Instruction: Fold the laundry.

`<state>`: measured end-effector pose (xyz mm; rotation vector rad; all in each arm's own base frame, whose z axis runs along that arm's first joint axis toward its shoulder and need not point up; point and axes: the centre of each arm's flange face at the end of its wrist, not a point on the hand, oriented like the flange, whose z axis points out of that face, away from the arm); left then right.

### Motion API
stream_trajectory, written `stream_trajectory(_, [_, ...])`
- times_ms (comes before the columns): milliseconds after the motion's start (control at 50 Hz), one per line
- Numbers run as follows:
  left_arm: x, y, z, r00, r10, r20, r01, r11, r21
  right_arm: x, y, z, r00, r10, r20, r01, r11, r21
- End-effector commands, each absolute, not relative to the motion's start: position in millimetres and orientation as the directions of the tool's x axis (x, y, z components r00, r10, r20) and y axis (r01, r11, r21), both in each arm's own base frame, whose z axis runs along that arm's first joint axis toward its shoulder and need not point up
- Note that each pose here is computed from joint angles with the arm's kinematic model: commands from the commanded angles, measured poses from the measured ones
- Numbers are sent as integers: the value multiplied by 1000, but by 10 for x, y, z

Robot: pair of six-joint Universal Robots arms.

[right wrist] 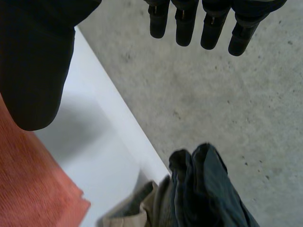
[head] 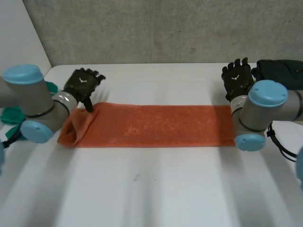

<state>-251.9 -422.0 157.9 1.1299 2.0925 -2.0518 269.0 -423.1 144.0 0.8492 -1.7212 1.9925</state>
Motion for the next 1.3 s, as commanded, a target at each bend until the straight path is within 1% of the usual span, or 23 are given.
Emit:
stream_trajectory(20, [-2371, -3891, 2021, -770, 470, -431, 438, -100, -893, 2666, -3802, 1803, -766, -242, 596, -564, -192, -803])
stream_trajectory(100, [-2291, -3650, 2113, -774, 493, -396, 425, -59, -903, 2623, -3558, 1902, -754, -306, 581, -556, -171, -813])
stream_trajectory(180, [-2213, -3479, 2031, -769, 522, -370, 432, -2, -902, 2551, -3383, 1912, -753, -352, 557, -548, -133, -826])
stream_trajectory(260, [-2157, -3378, 1849, -769, 539, -344, 444, 62, -894, 2464, -3309, 1884, -759, -374, 532, -540, -94, -836])
stream_trajectory(300, [-2143, -3358, 1696, -769, 546, -333, 452, 96, -887, 2439, -3278, 1854, -758, -386, 526, -541, -79, -837])
stream_trajectory(360, [-2128, -3401, 1466, -777, 537, -329, 461, 130, -878, 2389, -3280, 1798, -758, -390, 522, -546, -57, -836])
stream_trajectory(400, [-2122, -3448, 1396, -782, 523, -338, 464, 129, -876, 2375, -3276, 1763, -759, -394, 519, -548, -45, -835])
stream_trajectory(480, [-2097, -3673, 1253, -804, 460, -378, 464, 87, -881, 2339, -3260, 1688, -760, -400, 513, -553, -19, -833])
stream_trajectory(540, [-2016, -3903, 1209, -820, 383, -426, 479, 52, -876, 2315, -3234, 1656, -761, -402, 510, -554, -6, -832])
stream_trajectory(600, [-1833, -4145, 1255, -828, 273, -489, 519, 43, -854, 2279, -3220, 1635, -763, -403, 506, -555, 7, -832])
stream_trajectory(640, [-1730, -4242, 1289, -828, 226, -513, 536, 49, -843, 2249, -3206, 1648, -764, -404, 503, -554, 10, -833])
stream_trajectory(660, [-1629, -4311, 1299, -826, 200, -527, 548, 65, -834, 2235, -3204, 1646, -764, -406, 502, -554, 12, -833])
stream_trajectory(680, [-1602, -4324, 1303, -825, 198, -529, 551, 73, -832, 2223, -3206, 1650, -764, -406, 501, -553, 13, -833])
stream_trajectory(720, [-1557, -4340, 1294, -820, 208, -533, 559, 90, -825, 2180, -3216, 1667, -767, -404, 498, -550, 15, -835])
stream_trajectory(740, [-1525, -4312, 1276, -818, 235, -526, 561, 121, -819, 2168, -3220, 1673, -768, -404, 498, -549, 15, -835])
stream_trajectory(780, [-1513, -4287, 1279, -818, 257, -515, 558, 136, -818, 2129, -3236, 1695, -769, -401, 498, -550, 19, -835])
stream_trajectory(820, [-1532, -4215, 1290, -812, 303, -499, 558, 149, -817, 2109, -3242, 1703, -771, -404, 492, -547, 25, -837])
stream_trajectory(920, [-1649, -4052, 1458, -802, 364, -473, 540, 104, -835, 2071, -3223, 1703, -766, -440, 469, -543, 53, -838])
stream_trajectory(1040, [-1746, -3881, 1700, -817, 365, -446, 496, 49, -867, 2015, -3218, 1685, -778, -476, 410, -518, 116, -848])
stream_trajectory(1100, [-1781, -3781, 1810, -834, 365, -413, 457, 40, -888, 1949, -3207, 1637, -796, -502, 338, -489, 206, -847])
stream_trajectory(1140, [-1807, -3706, 1869, -842, 368, -394, 436, 37, -899, 1920, -3207, 1607, -801, -508, 316, -482, 236, -844])
stream_trajectory(1200, [-1826, -3650, 1909, -848, 373, -377, 418, 32, -908, 1880, -3250, 1542, -806, -509, 304, -475, 248, -844])
stream_trajectory(1300, [-1894, -3530, 1945, -852, 395, -344, 382, 19, -924, 1840, -3315, 1407, -805, -501, 318, -487, 251, -837])
